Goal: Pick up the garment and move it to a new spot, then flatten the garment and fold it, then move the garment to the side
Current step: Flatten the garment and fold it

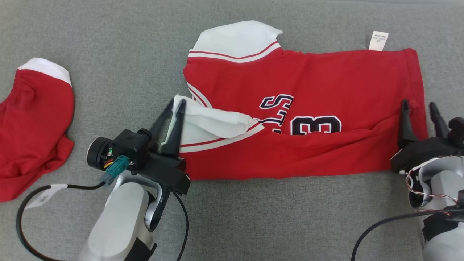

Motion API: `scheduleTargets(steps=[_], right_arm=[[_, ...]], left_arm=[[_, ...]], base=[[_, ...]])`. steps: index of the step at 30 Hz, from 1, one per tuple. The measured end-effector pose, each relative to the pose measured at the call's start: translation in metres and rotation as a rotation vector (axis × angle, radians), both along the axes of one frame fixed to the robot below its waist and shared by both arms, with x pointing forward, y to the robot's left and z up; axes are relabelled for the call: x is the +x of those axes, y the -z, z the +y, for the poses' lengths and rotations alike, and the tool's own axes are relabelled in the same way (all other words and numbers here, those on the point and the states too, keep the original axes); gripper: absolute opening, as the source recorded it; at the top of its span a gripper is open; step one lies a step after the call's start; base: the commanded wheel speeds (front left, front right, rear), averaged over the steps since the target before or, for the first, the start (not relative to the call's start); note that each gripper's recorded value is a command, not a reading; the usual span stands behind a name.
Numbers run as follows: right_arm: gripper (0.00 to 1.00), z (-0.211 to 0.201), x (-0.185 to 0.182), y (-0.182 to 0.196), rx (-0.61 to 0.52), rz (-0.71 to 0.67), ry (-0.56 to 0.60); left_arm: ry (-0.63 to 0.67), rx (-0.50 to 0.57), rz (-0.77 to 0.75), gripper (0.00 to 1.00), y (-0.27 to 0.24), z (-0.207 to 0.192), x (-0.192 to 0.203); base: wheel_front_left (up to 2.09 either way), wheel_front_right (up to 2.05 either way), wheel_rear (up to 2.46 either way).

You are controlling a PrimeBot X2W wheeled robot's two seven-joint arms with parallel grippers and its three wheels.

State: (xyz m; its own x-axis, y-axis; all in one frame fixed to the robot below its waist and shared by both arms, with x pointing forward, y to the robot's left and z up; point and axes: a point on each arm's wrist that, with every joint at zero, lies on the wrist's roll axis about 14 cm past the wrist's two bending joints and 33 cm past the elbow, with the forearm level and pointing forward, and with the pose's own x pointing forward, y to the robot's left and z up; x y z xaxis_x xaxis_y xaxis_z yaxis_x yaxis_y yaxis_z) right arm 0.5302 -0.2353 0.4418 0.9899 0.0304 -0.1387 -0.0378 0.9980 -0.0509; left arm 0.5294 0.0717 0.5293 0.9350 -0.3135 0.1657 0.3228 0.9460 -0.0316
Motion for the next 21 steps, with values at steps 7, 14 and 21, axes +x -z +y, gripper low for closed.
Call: scheduleTargets(steps=[7, 14, 21], right_arm=[[1.00, -0.010, -0.023, -0.005, 0.020, -0.029, 0.054], [1.00, -0.012, -0.057, 0.010, 0.023, 0.019, 0.071], [1.00, -0.017, -0.065, 0.029, 0.030, 0.074, 0.092]], left_arm=[[-0.039, -0.006, 0.002, 1.00, -0.001, 0.007, -0.012], [-0.041, -0.019, 0.065, 1.00, 0.018, 0.009, -0.039], [-0.040, -0.030, 0.092, 1.00, 0.027, 0.010, -0.046]], base=[[0.00, 0.00, 0.00], [0.00, 0.00, 0.00], [0.00, 0.00, 0.00]])
